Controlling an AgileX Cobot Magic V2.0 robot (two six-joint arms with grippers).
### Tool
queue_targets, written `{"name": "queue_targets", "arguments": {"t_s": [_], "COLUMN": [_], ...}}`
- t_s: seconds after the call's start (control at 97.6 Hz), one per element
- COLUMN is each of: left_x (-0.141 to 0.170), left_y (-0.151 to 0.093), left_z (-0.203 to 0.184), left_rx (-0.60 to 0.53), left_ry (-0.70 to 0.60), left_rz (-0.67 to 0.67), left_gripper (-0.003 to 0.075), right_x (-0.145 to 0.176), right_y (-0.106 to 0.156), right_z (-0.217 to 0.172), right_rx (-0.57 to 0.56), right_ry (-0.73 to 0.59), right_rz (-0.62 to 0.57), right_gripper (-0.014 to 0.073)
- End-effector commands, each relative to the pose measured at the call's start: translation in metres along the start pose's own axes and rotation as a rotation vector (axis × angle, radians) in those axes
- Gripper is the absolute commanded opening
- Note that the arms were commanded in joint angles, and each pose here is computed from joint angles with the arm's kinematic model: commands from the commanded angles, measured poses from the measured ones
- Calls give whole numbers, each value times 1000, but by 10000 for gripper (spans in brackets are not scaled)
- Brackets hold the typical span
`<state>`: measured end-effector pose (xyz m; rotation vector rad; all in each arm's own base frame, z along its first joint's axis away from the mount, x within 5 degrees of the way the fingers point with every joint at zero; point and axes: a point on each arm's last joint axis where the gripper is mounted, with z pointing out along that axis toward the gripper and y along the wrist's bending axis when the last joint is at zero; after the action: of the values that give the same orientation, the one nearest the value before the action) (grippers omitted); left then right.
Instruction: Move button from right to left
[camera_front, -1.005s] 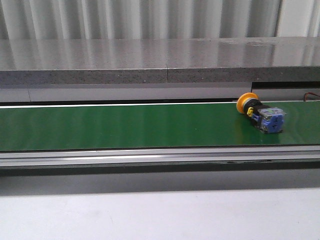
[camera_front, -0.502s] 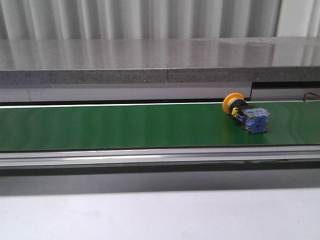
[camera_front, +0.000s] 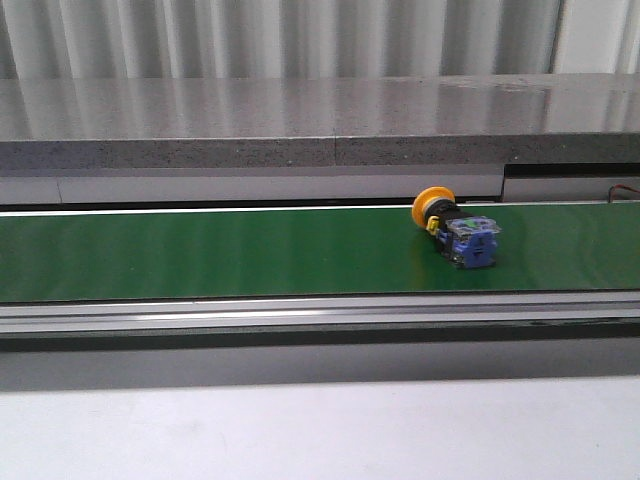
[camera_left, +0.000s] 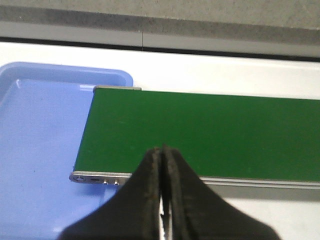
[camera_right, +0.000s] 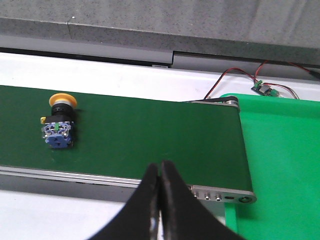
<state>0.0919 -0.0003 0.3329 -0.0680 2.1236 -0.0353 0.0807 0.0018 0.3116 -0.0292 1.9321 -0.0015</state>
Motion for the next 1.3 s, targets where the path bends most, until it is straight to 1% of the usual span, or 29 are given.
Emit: {"name": "queue_targets", "arguments": {"t_s": [0.0, 0.164, 0.39, 0.441, 0.492, 0.533, 0.584, 0.615, 0.636, 0.677, 0.687, 0.707, 0.718, 0.759, 0.81, 0.861, 0.923, 1.046, 1.148, 1.292], "left_x": [-13, -13, -13, -13, -13, -13, -13, -13, -13, -13, -13, -13, -13, -13, -13, -13, -13, -13, -17, -31], "left_y": [-2, -2, -2, -3, -3, -3, -3, -3, -3, -3, -4, -4, -4, -4, -3, -3, -4, -4, -8, -17], "left_z": [2, 12, 15, 15, 15, 15, 15, 15, 15, 15, 15, 15, 15, 15, 15, 15, 16, 17, 21, 30], "left_rx": [8, 3, 8, 9, 12, 12, 13, 14, 15, 17, 22, 22, 22, 22, 17, 17, 22, 22, 62, 140], "left_ry": [-21, 29, 42, 42, 43, 43, 43, 43, 43, 43, 44, 44, 44, 42, 42, 42, 44, 43, 50, 67], "left_rz": [-21, -20, -26, -28, -31, -31, -32, -32, -34, -35, -40, -40, -40, -40, -35, -35, -40, -40, -78, -114], "left_gripper": [-20, -20, -19, -14, 12, 59, 138, 208, 239, 340, 375, 412, 447, 550, 643, 697, 697, 658, 658, 658], "right_x": [-13, -13, -13, -13, -13, -13, -13, -13, -13, -13, -13, -13, -13, -13, -13, -13, -13, -13, -13, -13], "right_y": [-2, -2, -2, -2, -2, -2, -2, -2, -2, -2, -2, -2, -2, -2, -2, -2, -2, -2, -2, -2], "right_z": [-4, -4, -4, -4, -4, -4, -4, -4, -4, -4, -4, -4, -4, -4, -4, -4, -4, -4, -4, -4], "right_rx": [18, 18, 18, 18, 18, 18, 18, 18, 18, 18, 18, 18, 18, 18, 18, 18, 18, 18, 18, 18], "right_ry": [-84, -84, -84, -84, -84, -84, -84, -84, -84, -84, -84, -84, -84, -84, -84, -84, -84, -84, -84, -84], "right_rz": [-15, -15, -15, -15, -15, -15, -15, -15, -15, -15, -15, -15, -15, -15, -15, -15, -15, -15, -15, -15], "right_gripper": [-67, -67, -67, -67, -67, -67, -67, -67, -67, -67, -67, -67, -67, -67, -67, -67, -67, -67, -67, -67]}}
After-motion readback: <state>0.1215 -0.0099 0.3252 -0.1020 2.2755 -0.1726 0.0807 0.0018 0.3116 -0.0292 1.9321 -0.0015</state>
